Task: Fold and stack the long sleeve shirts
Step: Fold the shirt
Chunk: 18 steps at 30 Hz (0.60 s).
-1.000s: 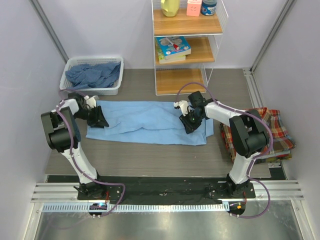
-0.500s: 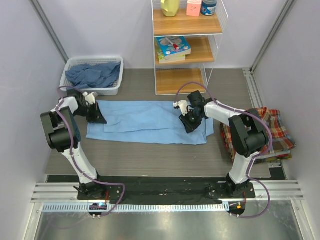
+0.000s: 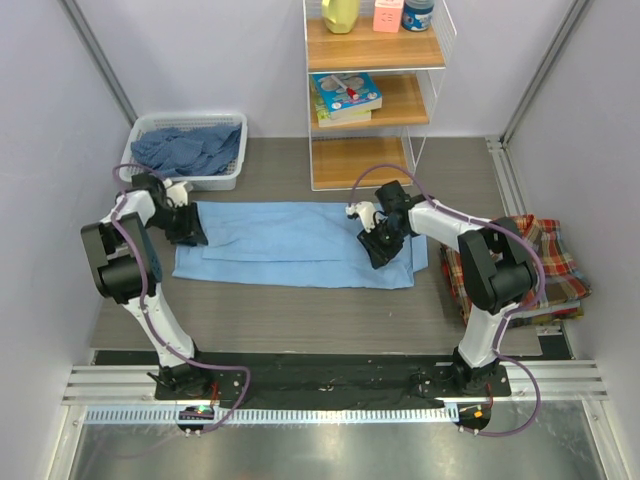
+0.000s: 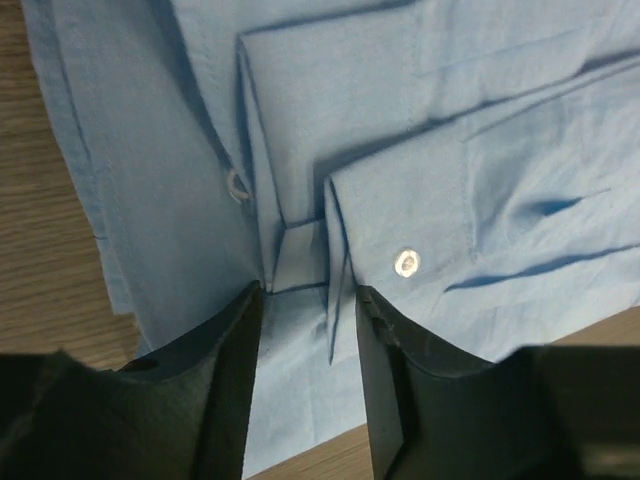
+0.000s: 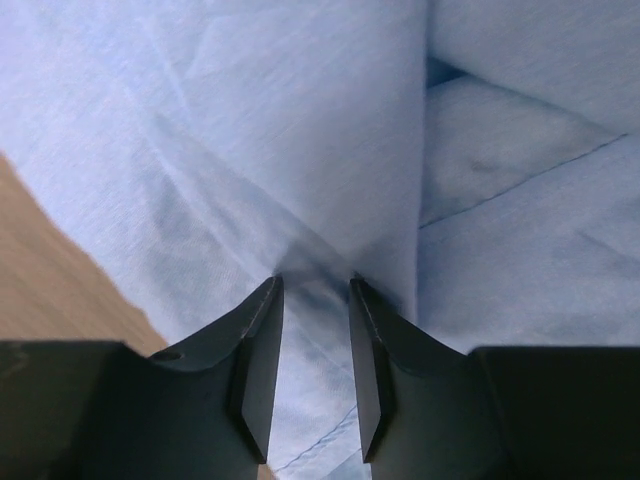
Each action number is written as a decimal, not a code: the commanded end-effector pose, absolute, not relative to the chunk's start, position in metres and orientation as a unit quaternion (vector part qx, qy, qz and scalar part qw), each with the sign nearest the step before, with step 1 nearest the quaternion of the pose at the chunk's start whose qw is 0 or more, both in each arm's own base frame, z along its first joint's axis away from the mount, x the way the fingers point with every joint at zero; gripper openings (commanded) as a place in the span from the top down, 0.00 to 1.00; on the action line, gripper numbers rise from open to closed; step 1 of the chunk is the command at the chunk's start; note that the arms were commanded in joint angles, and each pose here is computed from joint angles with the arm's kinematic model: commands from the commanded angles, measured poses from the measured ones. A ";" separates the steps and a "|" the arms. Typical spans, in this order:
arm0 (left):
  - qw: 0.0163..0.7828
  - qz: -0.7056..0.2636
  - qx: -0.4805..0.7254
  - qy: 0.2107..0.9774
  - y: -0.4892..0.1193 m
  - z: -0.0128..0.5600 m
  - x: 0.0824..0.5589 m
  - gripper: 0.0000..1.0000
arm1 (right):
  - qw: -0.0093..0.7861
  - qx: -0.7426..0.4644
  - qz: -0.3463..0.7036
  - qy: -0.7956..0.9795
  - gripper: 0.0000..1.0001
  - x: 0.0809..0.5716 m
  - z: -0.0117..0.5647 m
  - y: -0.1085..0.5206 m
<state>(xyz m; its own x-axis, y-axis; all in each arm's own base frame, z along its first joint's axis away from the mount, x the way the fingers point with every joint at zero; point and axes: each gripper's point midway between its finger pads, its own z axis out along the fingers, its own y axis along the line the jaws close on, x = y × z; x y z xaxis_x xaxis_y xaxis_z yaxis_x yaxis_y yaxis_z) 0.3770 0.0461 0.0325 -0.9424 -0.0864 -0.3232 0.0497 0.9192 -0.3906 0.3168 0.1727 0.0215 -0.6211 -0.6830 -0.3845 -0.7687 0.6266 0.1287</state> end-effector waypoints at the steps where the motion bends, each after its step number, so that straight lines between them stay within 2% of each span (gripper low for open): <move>1: 0.253 -0.200 0.028 0.946 0.045 0.077 0.388 0.54 | 0.178 -0.433 0.204 0.860 0.60 0.310 0.073 0.194; 3: 0.297 -0.214 0.026 0.930 0.048 0.102 0.392 0.43 | 0.186 -0.434 0.242 0.848 0.57 0.304 0.092 0.206; 4: 0.316 -0.240 0.029 0.918 0.044 0.114 0.393 0.06 | 0.196 -0.428 0.251 0.846 0.57 0.307 0.103 0.211; 5: 0.327 -0.249 0.029 0.911 0.045 0.121 0.394 0.00 | 0.203 -0.427 0.264 0.840 0.56 0.307 0.112 0.216; 8: 0.360 -0.299 -0.008 0.884 0.060 0.148 0.404 0.00 | 0.215 -0.421 0.269 0.839 0.55 0.317 0.122 0.222; 10: 0.361 -0.327 -0.107 0.867 0.093 0.153 0.422 0.00 | 0.223 -0.420 0.266 0.839 0.55 0.324 0.123 0.225; 12: 0.336 -0.382 -0.072 0.858 0.096 0.155 0.419 0.00 | 0.231 -0.416 0.259 0.840 0.55 0.334 0.121 0.226; 13: 0.285 -0.394 -0.066 0.871 0.097 0.141 0.410 0.00 | 0.234 -0.411 0.258 0.843 0.55 0.338 0.120 0.227; 18: 0.274 -0.311 -0.056 0.909 0.111 0.093 0.399 0.00 | 0.240 -0.395 0.236 0.855 0.55 0.357 0.107 0.231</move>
<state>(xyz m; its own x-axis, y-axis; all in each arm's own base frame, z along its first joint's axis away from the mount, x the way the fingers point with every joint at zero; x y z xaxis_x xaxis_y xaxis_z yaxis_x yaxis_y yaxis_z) 0.4268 0.1313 0.1149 -0.7811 -0.3207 -0.5358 0.0782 0.8010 -0.5935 0.3339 0.2222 0.1066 -0.5692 -0.5902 -0.5725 -0.8053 0.5406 0.2434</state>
